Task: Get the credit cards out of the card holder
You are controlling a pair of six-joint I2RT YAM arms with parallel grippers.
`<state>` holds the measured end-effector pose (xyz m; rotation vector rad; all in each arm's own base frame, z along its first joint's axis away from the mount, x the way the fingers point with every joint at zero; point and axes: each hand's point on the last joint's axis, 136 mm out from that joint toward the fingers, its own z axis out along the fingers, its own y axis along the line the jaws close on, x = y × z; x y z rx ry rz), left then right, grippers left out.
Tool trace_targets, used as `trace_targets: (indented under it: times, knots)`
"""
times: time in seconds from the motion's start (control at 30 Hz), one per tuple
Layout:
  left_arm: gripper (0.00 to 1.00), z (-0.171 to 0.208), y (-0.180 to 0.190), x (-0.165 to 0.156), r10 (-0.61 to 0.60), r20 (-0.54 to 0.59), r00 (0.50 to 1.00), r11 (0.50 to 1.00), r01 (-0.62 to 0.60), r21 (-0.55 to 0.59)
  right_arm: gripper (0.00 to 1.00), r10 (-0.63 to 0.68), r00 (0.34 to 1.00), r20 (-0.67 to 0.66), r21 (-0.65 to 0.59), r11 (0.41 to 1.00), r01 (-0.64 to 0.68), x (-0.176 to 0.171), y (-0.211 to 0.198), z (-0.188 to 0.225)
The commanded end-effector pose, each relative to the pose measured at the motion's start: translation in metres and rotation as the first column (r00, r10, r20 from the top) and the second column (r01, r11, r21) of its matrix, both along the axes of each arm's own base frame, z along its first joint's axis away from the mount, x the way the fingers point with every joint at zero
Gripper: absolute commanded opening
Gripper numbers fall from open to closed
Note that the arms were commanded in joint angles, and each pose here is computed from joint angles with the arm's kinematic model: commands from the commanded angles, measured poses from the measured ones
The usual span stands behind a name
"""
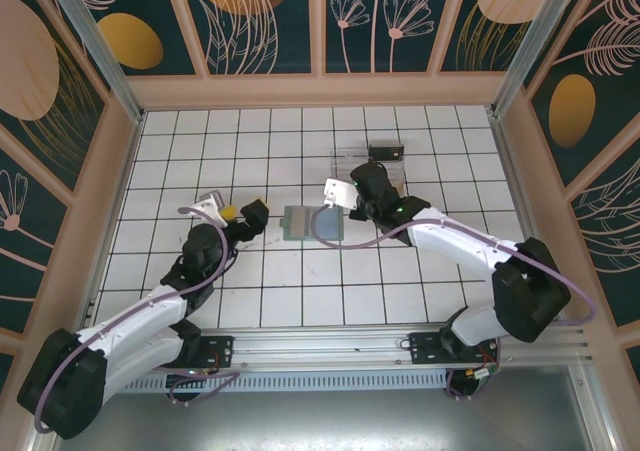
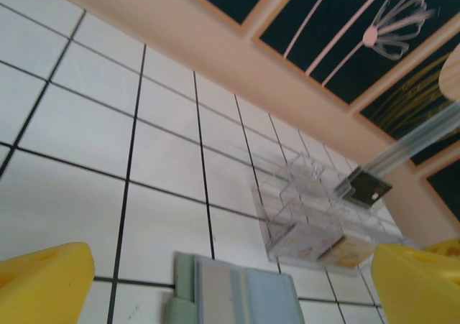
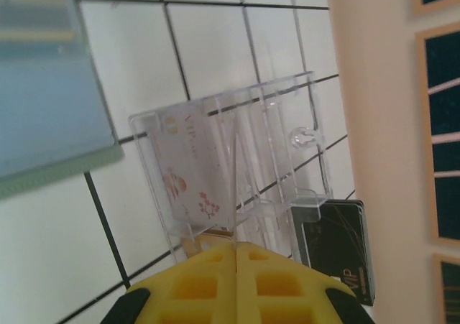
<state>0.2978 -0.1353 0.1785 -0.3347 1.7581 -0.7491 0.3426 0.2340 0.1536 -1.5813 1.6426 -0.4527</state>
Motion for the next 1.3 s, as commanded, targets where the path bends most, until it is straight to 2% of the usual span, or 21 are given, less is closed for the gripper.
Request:
trace_targets:
  times: [0.0,0.17,0.53,1.27]
  knots:
    - [0.99,0.008,0.016,0.001,0.082,0.038,0.996,0.996,-0.081,-0.028,0.00,0.090,0.995,0.036,-0.148,0.985,-0.084,0.009,-0.002,-0.008]
    - [0.99,0.011,0.016,-0.001,0.080,0.040,0.996,0.996,-0.078,-0.046,0.00,0.097,0.995,-0.022,-0.206,0.973,-0.100,0.019,-0.002,-0.030]
    - [0.99,0.014,0.022,-0.002,0.106,0.045,0.993,0.993,-0.104,-0.046,0.00,0.036,0.997,-0.066,-0.166,0.985,-0.046,0.046,0.001,-0.045]
    - [0.99,0.010,0.021,-0.001,0.107,0.029,0.994,0.993,-0.105,-0.045,0.00,0.035,0.994,-0.105,-0.143,0.988,-0.050,0.049,0.016,-0.058]
